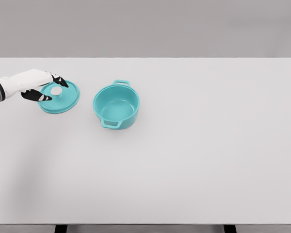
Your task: Cover the pot with left arm
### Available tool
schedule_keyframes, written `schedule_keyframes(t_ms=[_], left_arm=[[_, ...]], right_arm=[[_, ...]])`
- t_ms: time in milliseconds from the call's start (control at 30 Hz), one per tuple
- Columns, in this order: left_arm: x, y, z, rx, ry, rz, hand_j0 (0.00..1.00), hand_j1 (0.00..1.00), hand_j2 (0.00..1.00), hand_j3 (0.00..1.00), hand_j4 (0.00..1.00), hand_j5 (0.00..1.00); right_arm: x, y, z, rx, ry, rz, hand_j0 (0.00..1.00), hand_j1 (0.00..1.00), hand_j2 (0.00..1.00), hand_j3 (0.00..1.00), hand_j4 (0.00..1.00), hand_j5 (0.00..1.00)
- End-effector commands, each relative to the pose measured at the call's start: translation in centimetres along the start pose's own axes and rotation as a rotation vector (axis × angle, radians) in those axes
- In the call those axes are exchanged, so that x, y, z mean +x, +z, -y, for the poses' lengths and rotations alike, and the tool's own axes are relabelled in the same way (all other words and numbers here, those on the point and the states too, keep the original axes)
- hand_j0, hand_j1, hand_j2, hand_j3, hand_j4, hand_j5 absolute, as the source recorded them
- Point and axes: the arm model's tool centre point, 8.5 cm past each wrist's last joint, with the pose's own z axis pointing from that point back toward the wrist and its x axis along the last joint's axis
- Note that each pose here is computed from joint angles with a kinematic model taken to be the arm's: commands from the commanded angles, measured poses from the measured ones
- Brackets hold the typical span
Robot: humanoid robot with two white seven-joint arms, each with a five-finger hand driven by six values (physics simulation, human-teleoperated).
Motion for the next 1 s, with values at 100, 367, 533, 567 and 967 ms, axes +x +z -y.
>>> schedule_keyframes(t_ms=[100, 367, 533, 567, 967], left_arm=[[0.3, -0.4, 0.0, 0.004, 0.007, 0.006, 0.75, 0.75, 0.75, 0.75, 0.75, 0.75], [-0.1, -0.4, -0.2, -0.003, 0.000, -0.009, 0.74, 0.74, 0.74, 0.74, 0.74, 0.74], [-0.1, -0.7, 0.1, -0.007, 0.013, -0.010, 0.74, 0.74, 0.74, 0.74, 0.74, 0.74], [-0.1, -0.8, 0.1, -0.007, 0.015, -0.009, 0.74, 0.74, 0.74, 0.74, 0.74, 0.74], [-0.6, -1.1, 0.4, -0.013, 0.042, -0.019, 0.73, 0.73, 0.73, 0.73, 0.73, 0.73]], right_arm=[[0.0, 0.0, 0.0, 0.000, 0.000, 0.001, 1.00, 1.00, 1.00, 1.00, 1.00, 1.00], [0.0, 0.0, 0.0, 0.000, 0.000, 0.001, 1.00, 1.00, 1.00, 1.00, 1.00, 1.00], [0.0, 0.0, 0.0, 0.000, 0.000, -0.001, 1.00, 1.00, 1.00, 1.00, 1.00, 1.00], [0.0, 0.0, 0.0, 0.000, 0.000, -0.001, 1.00, 1.00, 1.00, 1.00, 1.00, 1.00], [0.0, 0.0, 0.0, 0.000, 0.000, 0.001, 1.00, 1.00, 1.00, 1.00, 1.00, 1.00]])
